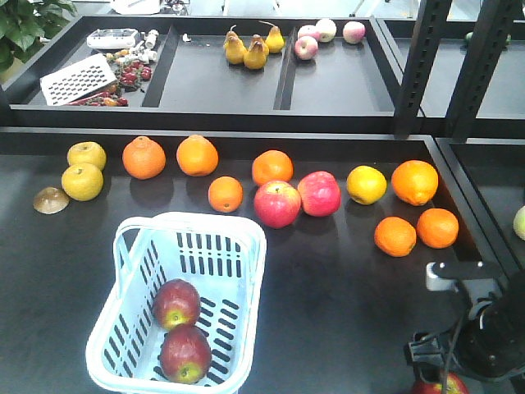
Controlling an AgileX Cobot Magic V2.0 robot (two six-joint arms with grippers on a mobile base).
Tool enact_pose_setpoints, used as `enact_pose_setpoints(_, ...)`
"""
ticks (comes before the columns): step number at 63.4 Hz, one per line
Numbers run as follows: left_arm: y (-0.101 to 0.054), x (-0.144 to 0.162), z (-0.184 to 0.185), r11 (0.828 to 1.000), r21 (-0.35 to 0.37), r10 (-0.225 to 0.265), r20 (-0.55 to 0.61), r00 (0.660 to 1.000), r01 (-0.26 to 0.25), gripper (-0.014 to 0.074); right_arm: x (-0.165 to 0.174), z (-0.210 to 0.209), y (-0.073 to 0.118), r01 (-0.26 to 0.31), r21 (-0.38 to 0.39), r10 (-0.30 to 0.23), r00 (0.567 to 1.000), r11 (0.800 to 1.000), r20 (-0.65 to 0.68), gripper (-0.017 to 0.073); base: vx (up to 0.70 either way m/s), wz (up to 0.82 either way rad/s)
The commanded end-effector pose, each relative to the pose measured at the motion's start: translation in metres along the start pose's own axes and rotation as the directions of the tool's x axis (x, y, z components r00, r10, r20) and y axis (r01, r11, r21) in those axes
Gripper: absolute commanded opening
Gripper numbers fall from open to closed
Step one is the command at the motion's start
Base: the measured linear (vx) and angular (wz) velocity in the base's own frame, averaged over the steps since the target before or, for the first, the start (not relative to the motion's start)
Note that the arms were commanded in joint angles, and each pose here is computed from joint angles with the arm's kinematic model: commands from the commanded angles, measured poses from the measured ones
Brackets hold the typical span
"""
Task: Pick three apples into basket with both arms
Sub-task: 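Grasp a third red apple with the right gripper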
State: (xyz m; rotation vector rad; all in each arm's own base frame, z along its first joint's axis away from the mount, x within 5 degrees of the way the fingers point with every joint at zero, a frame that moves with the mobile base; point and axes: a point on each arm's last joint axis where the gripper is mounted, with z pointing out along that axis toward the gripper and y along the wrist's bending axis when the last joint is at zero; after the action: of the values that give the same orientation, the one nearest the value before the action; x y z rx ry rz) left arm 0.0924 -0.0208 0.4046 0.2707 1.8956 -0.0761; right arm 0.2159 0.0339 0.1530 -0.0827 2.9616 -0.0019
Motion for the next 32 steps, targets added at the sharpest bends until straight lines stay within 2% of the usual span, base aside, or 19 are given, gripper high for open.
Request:
enact_pose_setpoints(1, 0.0, -0.012, -0.004, 1.0, 0.006, -0.004, 0.087, 0.996, 0.003, 0.0558, -0.008, 0.007, -0.001, 0.004, 0.006, -0.004, 1.0, 1.0, 0.006, 0.0631, 0.0, 0.0)
enact_pose_setpoints(21, 0.0, -0.012, -0.004, 1.0, 0.006, -0.004, 0.087, 0.996, 0.003, 0.0558, -0.003, 0.059, 0.0, 0.006, 0.017, -0.003, 0.987, 1.0, -0.163, 0.062, 0.0, 0.0)
enact_pose_setpoints(27, 0.0, -0.012, -0.004, 1.0, 0.006, -0.004, 0.087, 0.996, 0.003, 0.0558, -0.004, 0.065, 0.001, 0.006, 0.015, -0.004, 0.987, 1.0, -0.161, 0.0591, 0.0, 0.0)
enact_pose_setpoints(32, 0.0, -0.012, -0.004, 1.0, 0.006, -0.004, 0.087, 0.996, 0.003, 0.0558, -0.005, 0.065, 0.002, 0.01, 0.013, -0.008, 0.989, 1.0, -0.147, 0.0532, 0.0, 0.0)
